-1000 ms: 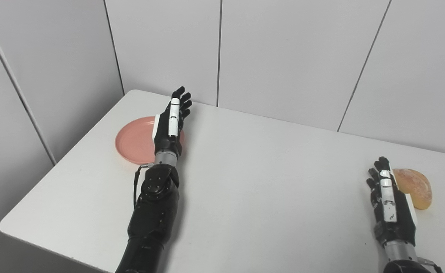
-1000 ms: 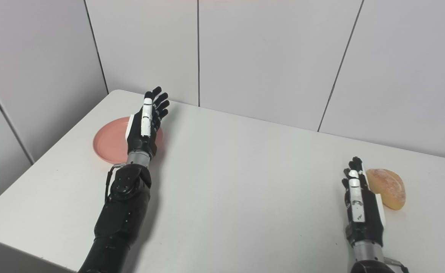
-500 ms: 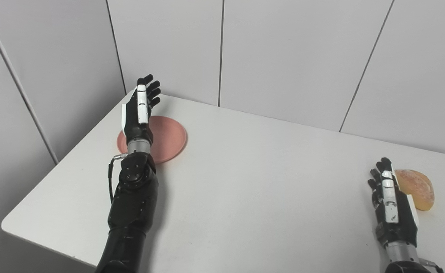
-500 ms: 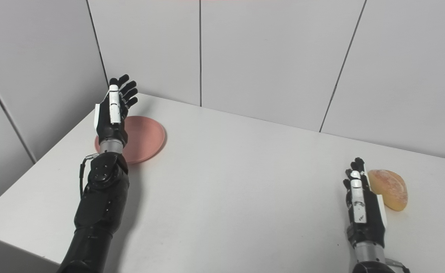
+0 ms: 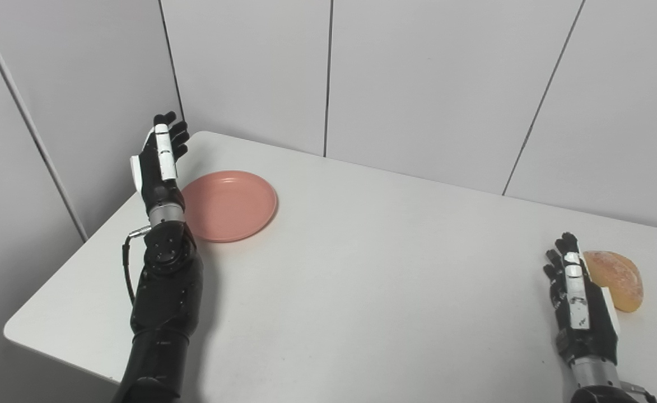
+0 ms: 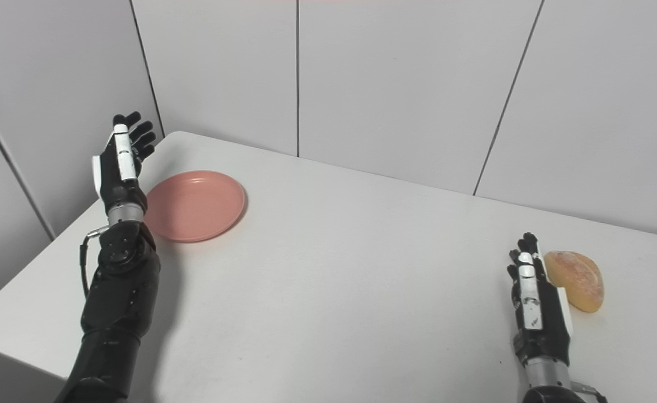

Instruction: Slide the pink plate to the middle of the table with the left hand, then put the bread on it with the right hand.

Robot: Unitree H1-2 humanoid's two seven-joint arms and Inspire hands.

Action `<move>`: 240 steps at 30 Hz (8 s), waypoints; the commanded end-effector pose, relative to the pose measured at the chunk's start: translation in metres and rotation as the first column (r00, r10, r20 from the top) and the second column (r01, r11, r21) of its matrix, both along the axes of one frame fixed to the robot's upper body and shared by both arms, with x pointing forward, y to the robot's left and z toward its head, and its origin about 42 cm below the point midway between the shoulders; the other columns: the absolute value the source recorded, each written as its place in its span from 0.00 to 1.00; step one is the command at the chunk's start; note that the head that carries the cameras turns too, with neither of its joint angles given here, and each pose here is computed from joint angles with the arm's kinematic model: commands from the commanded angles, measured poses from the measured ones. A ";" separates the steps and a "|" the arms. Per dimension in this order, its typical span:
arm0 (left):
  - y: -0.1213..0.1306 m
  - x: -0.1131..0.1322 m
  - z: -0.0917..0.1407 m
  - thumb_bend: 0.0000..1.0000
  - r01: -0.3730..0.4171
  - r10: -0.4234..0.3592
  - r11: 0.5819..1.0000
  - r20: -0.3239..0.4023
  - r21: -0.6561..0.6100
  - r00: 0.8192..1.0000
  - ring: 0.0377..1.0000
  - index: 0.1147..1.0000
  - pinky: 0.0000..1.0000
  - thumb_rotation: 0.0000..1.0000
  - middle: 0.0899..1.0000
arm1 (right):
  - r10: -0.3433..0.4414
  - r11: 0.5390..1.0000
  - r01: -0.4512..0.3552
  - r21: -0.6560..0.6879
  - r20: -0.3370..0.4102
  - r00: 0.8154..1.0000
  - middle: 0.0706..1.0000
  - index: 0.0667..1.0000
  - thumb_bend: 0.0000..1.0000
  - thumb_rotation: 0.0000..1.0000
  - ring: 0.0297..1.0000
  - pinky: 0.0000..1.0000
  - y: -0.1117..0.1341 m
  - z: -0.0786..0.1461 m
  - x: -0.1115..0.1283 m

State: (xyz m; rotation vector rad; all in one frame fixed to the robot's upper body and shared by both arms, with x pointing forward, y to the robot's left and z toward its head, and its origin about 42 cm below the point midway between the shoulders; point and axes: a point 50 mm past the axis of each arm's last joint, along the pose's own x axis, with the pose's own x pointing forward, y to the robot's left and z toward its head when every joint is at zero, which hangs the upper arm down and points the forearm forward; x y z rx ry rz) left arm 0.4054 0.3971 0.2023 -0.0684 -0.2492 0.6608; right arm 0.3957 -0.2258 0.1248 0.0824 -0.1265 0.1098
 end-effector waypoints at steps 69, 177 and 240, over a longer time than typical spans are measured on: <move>-0.060 0.038 -0.040 0.56 0.309 -0.329 0.940 -0.145 -0.143 0.933 0.83 0.79 0.83 1.00 0.80 | -0.026 0.999 0.025 0.023 0.046 0.999 0.96 0.95 0.48 0.87 0.96 1.00 0.001 0.010 -0.002; -0.222 -0.006 -0.086 0.50 0.750 -0.745 0.662 -0.108 0.004 0.658 0.98 0.96 1.00 1.00 0.96 | -0.052 0.968 0.127 -0.215 0.324 0.945 0.97 0.98 0.53 0.90 0.94 0.92 0.047 0.055 0.012; -0.212 -0.007 -0.088 0.49 0.708 -0.687 0.701 -0.182 0.088 0.703 0.98 0.95 0.99 1.00 0.96 | -0.394 0.421 0.408 -0.810 0.242 0.887 0.84 0.84 0.61 0.13 0.78 0.67 -0.066 0.058 0.063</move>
